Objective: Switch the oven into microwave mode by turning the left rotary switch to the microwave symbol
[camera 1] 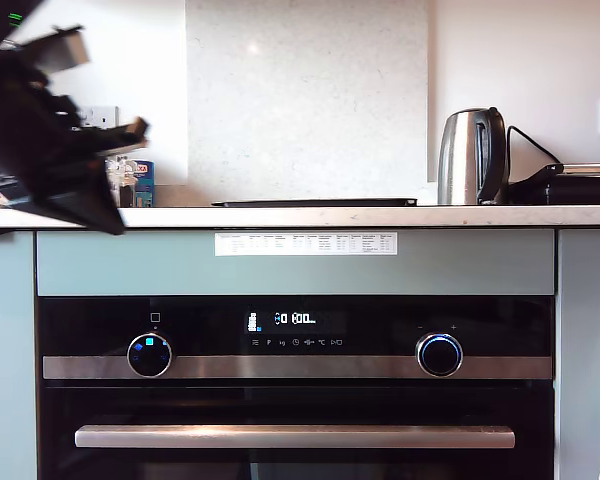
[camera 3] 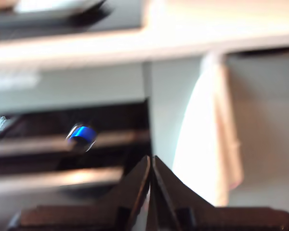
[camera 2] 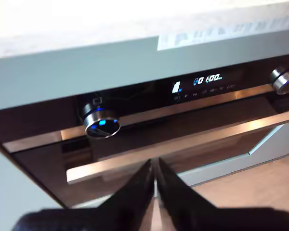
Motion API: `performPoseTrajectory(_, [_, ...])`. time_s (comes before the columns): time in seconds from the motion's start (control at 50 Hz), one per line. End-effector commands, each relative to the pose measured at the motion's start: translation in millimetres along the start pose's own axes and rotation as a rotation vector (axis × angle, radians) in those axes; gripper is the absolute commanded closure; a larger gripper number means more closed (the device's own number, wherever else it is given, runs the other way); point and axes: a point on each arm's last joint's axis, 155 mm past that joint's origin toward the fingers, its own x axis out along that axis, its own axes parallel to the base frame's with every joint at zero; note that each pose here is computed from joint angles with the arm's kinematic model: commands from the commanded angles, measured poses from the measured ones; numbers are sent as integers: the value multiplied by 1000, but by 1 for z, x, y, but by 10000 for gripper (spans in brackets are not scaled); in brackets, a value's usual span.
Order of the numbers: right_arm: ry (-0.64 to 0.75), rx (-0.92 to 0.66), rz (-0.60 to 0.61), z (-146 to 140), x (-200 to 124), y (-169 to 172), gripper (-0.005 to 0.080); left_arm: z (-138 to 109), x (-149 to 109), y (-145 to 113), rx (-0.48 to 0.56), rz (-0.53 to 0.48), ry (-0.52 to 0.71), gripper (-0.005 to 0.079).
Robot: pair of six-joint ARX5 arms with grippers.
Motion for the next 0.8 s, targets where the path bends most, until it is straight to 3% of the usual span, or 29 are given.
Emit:
performPoseTrajectory(0.0, [-12,-1,-31,2,1,-7,765,-8,-5,0,-6,-8,-1,757])
performPoseTrajectory(0.1, [-32,17,-34,8,2,-12,764,-5,-17,-3,-12,-25,-33,757])
performPoseTrajectory(0.34, [-54,-18,226,15,-2,33,765,-5,-46,-3,-21,-38,-112,757])
performPoseTrajectory(0.56, [18,-21,228,-3,-2,33,764,-13,-72,4,-38,-20,-187,758])
performPoseTrajectory(0.78, [104,-25,221,-25,-3,31,764,-4,-103,16,-58,14,-334,763])
